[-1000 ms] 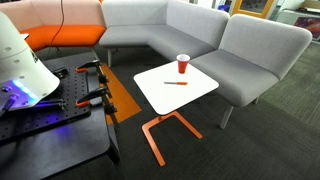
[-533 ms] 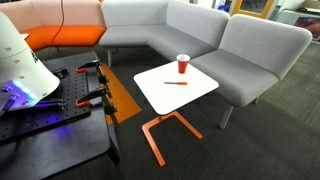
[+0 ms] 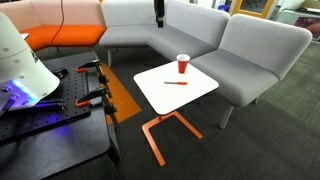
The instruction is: Put the pen in the cup
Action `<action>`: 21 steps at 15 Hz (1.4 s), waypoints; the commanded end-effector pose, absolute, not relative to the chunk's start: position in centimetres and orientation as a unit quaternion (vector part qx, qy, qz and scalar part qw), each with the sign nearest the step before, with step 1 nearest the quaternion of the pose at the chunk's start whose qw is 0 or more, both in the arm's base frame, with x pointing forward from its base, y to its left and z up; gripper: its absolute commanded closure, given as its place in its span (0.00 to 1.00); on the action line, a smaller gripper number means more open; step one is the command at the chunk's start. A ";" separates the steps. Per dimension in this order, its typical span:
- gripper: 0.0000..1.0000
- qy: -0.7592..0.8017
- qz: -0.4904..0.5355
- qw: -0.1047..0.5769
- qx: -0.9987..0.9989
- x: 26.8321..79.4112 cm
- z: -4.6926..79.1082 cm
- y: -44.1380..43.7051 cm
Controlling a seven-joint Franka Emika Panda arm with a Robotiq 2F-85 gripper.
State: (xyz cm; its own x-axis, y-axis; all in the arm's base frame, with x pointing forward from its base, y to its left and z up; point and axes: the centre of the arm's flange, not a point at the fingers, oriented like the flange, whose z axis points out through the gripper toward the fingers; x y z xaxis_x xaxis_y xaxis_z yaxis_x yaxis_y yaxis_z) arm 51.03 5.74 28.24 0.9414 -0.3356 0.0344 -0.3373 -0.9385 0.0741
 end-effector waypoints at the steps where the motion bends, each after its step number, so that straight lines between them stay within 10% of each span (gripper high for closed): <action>1: 0.00 -0.223 0.003 0.034 0.974 56.1 22.7 5.3; 21: 0.00 -0.286 -0.034 -0.011 0.958 58.0 2.2 -1.3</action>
State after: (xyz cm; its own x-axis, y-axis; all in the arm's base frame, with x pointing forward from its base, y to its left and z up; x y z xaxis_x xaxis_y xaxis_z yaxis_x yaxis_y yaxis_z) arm 56.99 -0.81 3.54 0.8285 -0.5551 -0.0744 -0.5559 -0.8312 0.0109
